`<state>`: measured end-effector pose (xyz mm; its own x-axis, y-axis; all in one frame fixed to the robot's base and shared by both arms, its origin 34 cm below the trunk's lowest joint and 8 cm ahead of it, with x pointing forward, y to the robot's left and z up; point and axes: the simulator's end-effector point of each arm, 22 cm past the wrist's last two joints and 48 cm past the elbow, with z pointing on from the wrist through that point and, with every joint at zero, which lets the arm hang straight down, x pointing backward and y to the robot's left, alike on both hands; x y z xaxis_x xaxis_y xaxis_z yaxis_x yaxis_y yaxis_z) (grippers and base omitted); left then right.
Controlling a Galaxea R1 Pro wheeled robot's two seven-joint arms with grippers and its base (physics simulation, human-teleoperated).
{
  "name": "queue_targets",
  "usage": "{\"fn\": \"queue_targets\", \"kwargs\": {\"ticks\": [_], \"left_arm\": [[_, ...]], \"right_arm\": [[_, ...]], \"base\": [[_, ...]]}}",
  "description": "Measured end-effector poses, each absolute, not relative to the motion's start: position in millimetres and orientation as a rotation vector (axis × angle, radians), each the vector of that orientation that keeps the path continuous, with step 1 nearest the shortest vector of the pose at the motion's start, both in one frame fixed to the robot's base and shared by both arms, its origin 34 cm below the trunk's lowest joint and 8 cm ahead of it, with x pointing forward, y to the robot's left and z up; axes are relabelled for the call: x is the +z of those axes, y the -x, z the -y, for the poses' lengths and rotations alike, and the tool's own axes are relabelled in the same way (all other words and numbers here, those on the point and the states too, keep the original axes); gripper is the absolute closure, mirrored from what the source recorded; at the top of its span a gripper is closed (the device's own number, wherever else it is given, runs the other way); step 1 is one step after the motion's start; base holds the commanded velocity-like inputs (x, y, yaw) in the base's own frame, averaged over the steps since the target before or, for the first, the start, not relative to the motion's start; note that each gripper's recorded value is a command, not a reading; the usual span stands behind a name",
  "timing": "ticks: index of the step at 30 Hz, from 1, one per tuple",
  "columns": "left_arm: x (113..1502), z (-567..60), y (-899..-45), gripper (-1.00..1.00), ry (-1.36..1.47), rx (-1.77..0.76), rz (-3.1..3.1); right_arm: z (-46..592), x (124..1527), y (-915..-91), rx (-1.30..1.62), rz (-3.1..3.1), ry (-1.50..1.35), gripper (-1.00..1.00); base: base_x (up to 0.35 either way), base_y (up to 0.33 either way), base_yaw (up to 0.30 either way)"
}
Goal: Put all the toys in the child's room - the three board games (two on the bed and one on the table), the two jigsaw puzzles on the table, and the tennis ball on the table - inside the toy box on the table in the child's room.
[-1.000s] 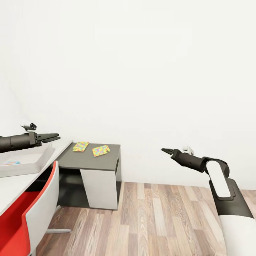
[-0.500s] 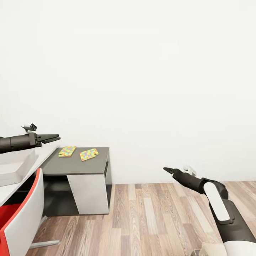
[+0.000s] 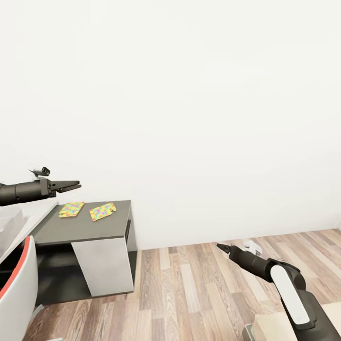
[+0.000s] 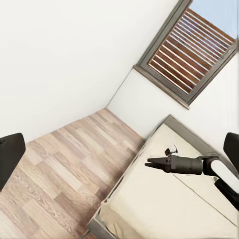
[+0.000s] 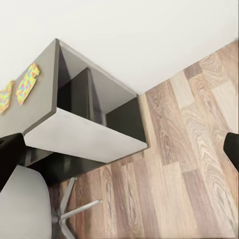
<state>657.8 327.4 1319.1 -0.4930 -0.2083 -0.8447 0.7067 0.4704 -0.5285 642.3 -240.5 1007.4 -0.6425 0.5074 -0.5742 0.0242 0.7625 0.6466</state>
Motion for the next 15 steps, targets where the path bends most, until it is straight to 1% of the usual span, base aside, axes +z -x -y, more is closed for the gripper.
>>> {"fn": "queue_targets", "kwargs": {"ticks": [15], "left_arm": [[1292,-326,-647,-1.0,-0.452,-1.166,-1.766]], "right_arm": [[239,1011,-630,0.81,-2.112,-0.378,-1.0]], "base": [[0.0,0.0,-0.218]]}}
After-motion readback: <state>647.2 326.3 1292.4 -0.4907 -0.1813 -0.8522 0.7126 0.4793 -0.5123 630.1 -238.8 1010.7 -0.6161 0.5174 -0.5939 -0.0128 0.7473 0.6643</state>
